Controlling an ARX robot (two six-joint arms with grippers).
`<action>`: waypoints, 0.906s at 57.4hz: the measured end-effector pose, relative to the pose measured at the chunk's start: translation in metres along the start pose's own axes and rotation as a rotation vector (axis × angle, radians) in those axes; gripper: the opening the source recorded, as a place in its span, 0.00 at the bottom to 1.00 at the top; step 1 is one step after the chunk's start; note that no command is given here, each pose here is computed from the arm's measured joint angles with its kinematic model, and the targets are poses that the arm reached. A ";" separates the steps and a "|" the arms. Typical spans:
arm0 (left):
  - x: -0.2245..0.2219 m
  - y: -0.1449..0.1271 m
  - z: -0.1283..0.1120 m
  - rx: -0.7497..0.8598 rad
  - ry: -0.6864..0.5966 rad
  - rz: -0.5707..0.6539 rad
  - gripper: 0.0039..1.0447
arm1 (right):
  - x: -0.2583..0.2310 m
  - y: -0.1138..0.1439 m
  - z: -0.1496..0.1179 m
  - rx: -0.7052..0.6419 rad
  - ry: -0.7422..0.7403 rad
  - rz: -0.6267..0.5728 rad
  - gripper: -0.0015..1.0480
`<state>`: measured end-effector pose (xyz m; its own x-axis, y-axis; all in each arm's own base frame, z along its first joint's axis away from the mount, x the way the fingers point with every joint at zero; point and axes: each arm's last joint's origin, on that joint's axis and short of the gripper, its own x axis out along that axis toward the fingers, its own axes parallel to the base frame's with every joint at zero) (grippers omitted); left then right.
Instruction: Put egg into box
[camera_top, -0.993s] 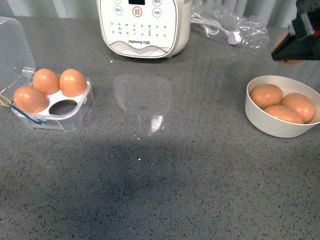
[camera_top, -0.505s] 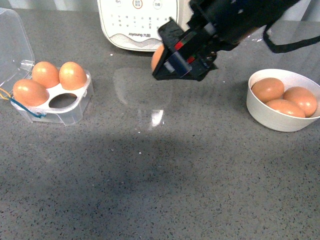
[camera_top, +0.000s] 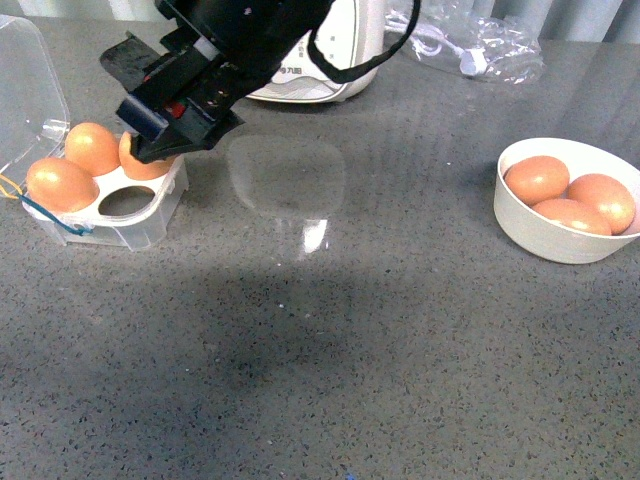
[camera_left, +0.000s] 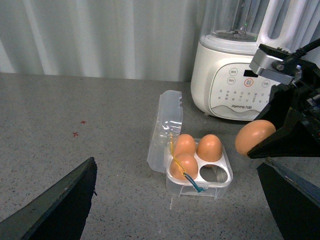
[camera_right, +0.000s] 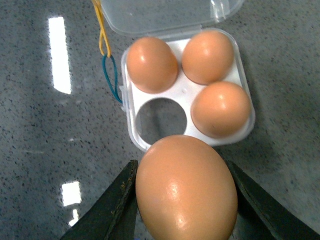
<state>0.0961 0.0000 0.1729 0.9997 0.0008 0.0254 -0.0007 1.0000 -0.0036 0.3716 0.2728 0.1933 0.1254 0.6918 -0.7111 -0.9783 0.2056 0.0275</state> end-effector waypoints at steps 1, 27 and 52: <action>0.000 0.000 0.000 0.000 0.000 0.000 0.94 | 0.001 0.000 0.001 0.001 -0.002 0.002 0.41; 0.000 0.000 0.000 0.000 0.000 0.000 0.94 | 0.037 -0.003 0.009 0.018 0.020 0.027 0.41; 0.000 0.000 0.000 0.000 0.000 0.000 0.94 | 0.039 0.001 0.015 0.012 0.005 0.029 0.70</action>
<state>0.0961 0.0000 0.1730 0.9997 0.0008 0.0257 -0.0007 1.0000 -0.0036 0.3784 0.3101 0.1764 0.0959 0.6940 -0.7136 -0.9794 0.1938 0.0569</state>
